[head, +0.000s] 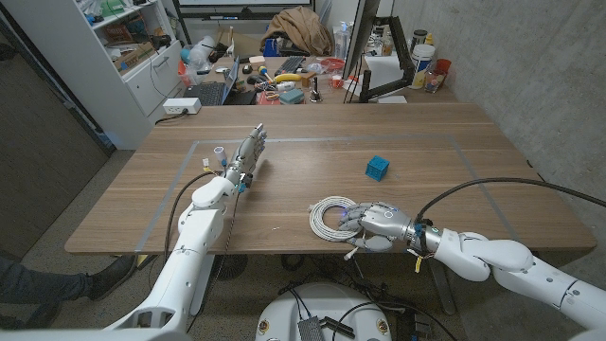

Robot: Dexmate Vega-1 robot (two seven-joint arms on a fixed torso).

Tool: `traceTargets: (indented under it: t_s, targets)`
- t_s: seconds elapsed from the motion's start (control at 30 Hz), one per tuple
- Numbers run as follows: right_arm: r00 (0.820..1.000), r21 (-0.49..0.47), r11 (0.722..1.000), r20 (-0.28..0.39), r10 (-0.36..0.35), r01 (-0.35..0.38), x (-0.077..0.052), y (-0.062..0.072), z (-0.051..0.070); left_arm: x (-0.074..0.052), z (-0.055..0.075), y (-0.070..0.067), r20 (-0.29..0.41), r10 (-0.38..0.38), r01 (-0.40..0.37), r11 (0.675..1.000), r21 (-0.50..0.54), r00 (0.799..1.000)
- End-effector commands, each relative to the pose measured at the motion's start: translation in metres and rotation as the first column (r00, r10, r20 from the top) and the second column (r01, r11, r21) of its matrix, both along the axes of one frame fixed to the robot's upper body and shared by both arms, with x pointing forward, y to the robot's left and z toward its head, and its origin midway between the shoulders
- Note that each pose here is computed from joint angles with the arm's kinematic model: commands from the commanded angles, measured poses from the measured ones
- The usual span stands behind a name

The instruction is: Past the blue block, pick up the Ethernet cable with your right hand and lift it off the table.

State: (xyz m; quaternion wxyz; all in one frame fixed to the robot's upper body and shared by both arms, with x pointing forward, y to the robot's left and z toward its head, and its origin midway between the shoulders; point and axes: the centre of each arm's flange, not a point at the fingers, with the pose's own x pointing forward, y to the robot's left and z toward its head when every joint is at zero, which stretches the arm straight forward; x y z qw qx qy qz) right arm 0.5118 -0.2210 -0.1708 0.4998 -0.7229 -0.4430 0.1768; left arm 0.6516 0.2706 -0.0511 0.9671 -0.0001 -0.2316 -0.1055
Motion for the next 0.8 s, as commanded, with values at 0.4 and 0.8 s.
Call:
traceTargets:
  t_s: [0.4,0.8]
  targets:
    - [0.999,0.079,0.995,0.010,0.053,-0.053,0.003,0.004,0.008,-0.002,-0.003,0.006,0.006,0.005,-0.005,1.000,-0.022,1.000]
    - [0.998,0.108,0.992,0.014,0.056,-0.057,0.001,0.006,0.013,-0.003,0.000,0.009,0.013,0.005,-0.005,1.000,-0.020,1.000]
